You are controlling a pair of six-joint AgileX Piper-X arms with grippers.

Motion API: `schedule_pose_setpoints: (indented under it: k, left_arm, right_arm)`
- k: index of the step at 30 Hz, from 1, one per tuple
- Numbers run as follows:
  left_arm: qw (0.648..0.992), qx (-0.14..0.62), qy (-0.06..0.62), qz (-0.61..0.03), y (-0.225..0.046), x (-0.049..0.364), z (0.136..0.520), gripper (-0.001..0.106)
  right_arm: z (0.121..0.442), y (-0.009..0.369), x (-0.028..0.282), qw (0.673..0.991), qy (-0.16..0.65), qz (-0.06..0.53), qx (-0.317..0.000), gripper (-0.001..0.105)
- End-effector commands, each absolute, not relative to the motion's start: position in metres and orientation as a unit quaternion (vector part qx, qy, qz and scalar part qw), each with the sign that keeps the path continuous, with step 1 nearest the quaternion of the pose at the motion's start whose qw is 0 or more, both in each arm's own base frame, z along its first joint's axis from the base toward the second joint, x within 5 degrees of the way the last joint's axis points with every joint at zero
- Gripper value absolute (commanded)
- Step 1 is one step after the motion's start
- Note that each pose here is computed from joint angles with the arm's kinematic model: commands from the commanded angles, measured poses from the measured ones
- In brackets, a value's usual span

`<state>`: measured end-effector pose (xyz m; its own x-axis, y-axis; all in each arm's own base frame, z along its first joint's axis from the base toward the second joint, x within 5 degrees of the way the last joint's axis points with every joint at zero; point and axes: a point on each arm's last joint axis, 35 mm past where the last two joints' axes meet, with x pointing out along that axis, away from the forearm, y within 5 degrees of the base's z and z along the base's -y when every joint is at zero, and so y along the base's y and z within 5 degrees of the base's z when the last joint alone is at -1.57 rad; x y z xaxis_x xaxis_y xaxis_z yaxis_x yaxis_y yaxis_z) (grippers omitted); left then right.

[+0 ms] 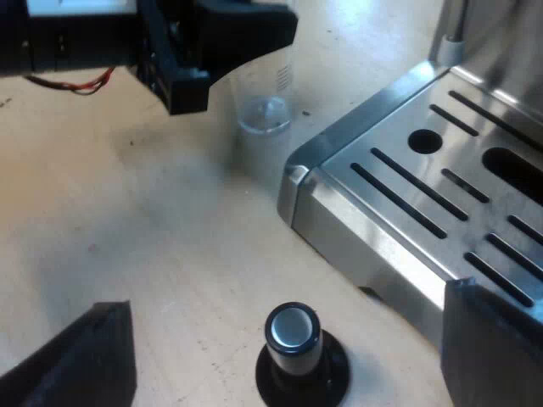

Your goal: Pour the beans into the coffee machine

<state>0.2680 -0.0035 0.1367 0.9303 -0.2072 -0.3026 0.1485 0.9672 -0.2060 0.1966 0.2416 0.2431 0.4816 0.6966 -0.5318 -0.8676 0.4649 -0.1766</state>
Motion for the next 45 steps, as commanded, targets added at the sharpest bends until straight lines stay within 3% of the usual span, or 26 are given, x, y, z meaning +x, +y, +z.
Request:
schedule_pose_setpoints:
  k: [1,5,8,25,35,45]
  left_arm:
    - [0.980,-0.095,0.151,-0.093,-0.003,0.270,0.138,0.038]
    - [0.979,-0.095,0.156,-0.092,-0.003,0.270,0.137,0.058]
    - [0.977,-0.097,0.167,-0.091,-0.003,0.269,0.135,0.063]
    - [0.942,-0.114,0.304,-0.086,-0.004,0.249,0.124,0.066]
    - [0.937,-0.114,0.320,-0.078,-0.004,0.220,0.166,0.066]
    - [0.945,-0.111,0.298,-0.080,-0.005,0.181,0.213,0.066]
  right_arm:
    - [0.246,0.242,0.197,0.835,0.189,0.467,-0.220,0.079]
    - [0.246,0.242,0.197,0.835,0.189,0.467,-0.220,0.079]
    - [0.246,0.242,0.197,0.835,0.189,0.467,-0.220,0.079]
    - [0.246,0.242,0.197,0.835,0.189,0.467,-0.220,0.079]
    - [0.249,0.241,0.196,0.845,0.206,0.461,-0.178,0.079]
    - [0.270,0.224,0.182,0.844,0.212,0.459,-0.179,0.079]
